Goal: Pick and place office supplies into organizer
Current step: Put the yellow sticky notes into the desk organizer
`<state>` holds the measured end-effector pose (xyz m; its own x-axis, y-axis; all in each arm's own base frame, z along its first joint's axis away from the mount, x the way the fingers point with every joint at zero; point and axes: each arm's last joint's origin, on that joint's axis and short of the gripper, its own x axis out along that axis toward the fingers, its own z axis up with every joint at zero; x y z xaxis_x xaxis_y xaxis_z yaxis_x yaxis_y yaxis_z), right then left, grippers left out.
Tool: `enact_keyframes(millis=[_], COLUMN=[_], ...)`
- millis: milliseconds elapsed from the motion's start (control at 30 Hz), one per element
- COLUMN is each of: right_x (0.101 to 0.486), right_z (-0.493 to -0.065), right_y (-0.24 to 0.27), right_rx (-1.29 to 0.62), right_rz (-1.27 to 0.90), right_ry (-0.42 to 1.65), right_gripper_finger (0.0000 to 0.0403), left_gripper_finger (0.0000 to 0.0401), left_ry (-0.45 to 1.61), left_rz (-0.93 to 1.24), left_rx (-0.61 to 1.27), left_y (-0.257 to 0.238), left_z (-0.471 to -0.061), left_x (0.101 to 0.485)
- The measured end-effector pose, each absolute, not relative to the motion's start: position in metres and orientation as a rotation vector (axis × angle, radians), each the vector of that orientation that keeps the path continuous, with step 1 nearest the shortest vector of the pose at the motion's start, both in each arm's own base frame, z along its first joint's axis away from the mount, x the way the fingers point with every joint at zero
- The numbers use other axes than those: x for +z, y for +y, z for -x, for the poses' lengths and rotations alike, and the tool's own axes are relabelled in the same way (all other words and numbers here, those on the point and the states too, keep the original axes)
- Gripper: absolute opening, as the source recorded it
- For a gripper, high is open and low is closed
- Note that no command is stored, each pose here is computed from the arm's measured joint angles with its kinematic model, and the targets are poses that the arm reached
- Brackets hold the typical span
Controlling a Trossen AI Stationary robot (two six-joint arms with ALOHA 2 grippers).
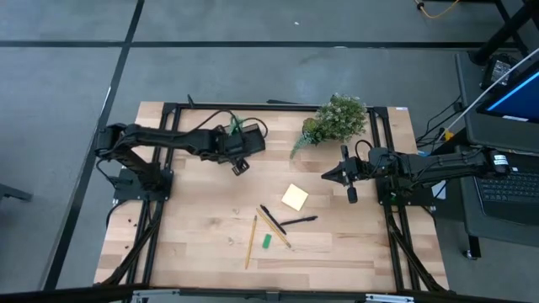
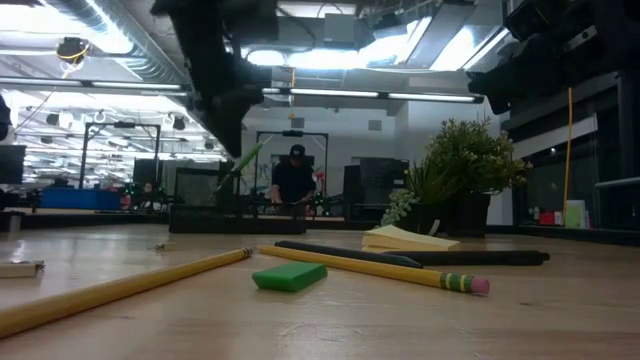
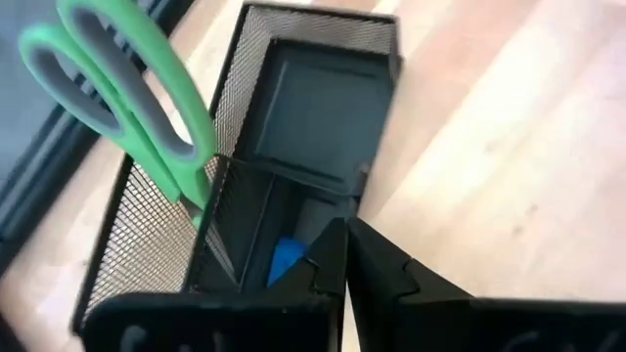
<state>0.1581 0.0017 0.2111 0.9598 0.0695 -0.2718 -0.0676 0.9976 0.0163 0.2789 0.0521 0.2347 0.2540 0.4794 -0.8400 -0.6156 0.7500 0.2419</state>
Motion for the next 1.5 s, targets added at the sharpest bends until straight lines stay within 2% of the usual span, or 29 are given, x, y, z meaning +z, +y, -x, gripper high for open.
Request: enact_keyframes(millis=[133, 400, 667, 800, 1000, 1133, 1233, 1500], right_x=[0.211, 0.216, 0.224, 0.235, 0.255, 0.266, 0.273, 0.271], right_z=[-0.158, -0.159, -0.162, -0.168, -0.184, -0.199, -0.211, -0.237], right_y=[0.002, 0.002, 0.017, 0.030, 0.048, 0.056, 0.060, 0.068], right_rx=[0.070, 0.089, 0.193, 0.193, 0.085, 0.096, 0.098, 0.062], right_rz=[-0.006, -0.050, -0.053, -0.022, 0.042, 0.064, 0.067, 0.034], right_ry=[0.276, 0.223, 0.166, 0.242, 0.502, 0.575, 0.582, 0.750], right_gripper_finger=[0.0017, 0.0017, 0.0004, 0.0005, 0.0010, 0.0039, 0.0076, 0.0220], left_gripper_finger=[0.0001, 0.0002, 0.0002, 0.0001, 0.0002, 0.0003, 0.0002, 0.0002], left_ry=[1.048, 0.818, 0.627, 0.546, 0.501, 0.483, 0.482, 0.486], left_rz=[0.070, -0.041, -0.003, 0.009, -0.022, -0.045, -0.049, -0.065], left_rx=[0.745, 0.716, 0.562, 0.533, 0.525, 0.524, 0.511, 0.484], left_y=[0.034, -0.015, -0.061, -0.079, -0.097, -0.104, -0.107, -0.112], left_z=[-0.276, -0.257, -0.234, -0.227, -0.216, -0.211, -0.209, -0.206], left_x=[0.246, 0.278, 0.268, 0.259, 0.249, 0.247, 0.247, 0.247])
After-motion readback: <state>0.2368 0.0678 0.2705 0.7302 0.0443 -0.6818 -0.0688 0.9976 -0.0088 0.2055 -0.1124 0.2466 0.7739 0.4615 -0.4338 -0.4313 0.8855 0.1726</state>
